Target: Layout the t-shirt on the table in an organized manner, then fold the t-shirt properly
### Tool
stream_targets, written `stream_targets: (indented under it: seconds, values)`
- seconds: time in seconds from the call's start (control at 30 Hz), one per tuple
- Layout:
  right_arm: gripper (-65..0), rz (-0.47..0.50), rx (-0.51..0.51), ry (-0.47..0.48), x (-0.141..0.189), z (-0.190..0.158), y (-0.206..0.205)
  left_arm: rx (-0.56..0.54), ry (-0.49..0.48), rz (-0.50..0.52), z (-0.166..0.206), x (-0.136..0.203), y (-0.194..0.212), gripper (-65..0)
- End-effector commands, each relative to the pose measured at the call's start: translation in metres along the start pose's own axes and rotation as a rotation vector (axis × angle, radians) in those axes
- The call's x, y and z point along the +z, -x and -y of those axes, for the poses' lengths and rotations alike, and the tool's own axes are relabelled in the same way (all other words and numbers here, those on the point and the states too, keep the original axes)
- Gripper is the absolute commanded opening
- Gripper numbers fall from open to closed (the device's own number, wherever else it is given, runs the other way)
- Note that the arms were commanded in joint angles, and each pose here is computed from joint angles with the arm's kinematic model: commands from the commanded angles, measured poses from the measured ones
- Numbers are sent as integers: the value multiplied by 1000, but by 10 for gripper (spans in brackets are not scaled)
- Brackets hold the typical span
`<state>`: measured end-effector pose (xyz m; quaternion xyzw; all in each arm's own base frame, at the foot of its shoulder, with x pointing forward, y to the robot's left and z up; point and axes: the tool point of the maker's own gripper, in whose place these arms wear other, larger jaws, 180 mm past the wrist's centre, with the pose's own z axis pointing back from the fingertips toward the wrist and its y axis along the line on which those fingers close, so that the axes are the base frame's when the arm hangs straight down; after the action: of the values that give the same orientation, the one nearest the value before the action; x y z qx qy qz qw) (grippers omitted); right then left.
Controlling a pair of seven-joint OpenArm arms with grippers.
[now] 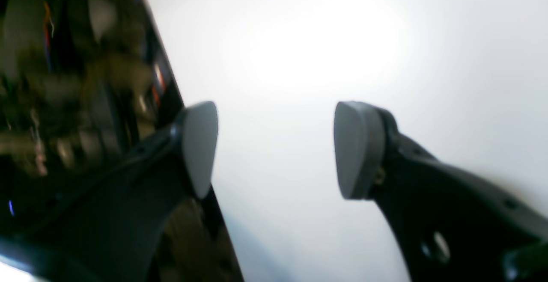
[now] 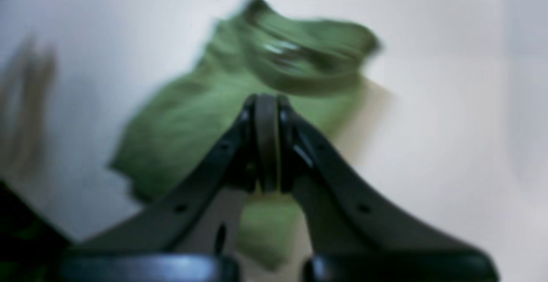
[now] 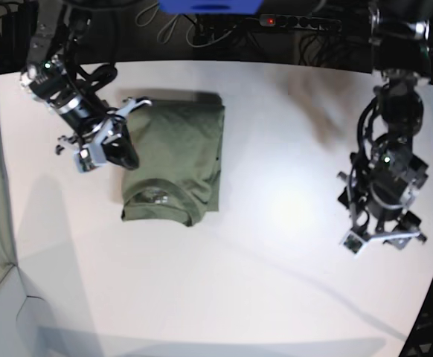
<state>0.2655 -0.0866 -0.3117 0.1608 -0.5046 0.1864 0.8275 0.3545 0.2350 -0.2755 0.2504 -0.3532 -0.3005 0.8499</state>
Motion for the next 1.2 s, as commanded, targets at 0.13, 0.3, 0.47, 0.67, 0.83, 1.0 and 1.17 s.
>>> stream_targets:
  seconds: [0.13,0.3,0.47,0.67,0.83,1.0,1.17]
  values:
    - [-650,4,-27,-128,-20,-36,6,92,-84,-116,-23,24,69,-238]
    - [-650,-111,-94,-192,-39,-47,51,143,-101,-254,-23,41,135,-238]
    - [-650,-188,-111,-206,-46,-41,79,168,-95,-347,-15,55,174,-238]
    - [-650,-169,-97,-194,-40,-29,83,245,-84,-424,2,69,206,-238]
    - [-650,-37,27,-158,-9,-26,31,249,-43,-456,25,82,217,-238]
    - [-650,12,82,-140,24,-39,9,274,4,-489,50,91,226,-320]
    - [-650,-108,21,-70,51,-23,53,214,189,-511,102,103,232,-487]
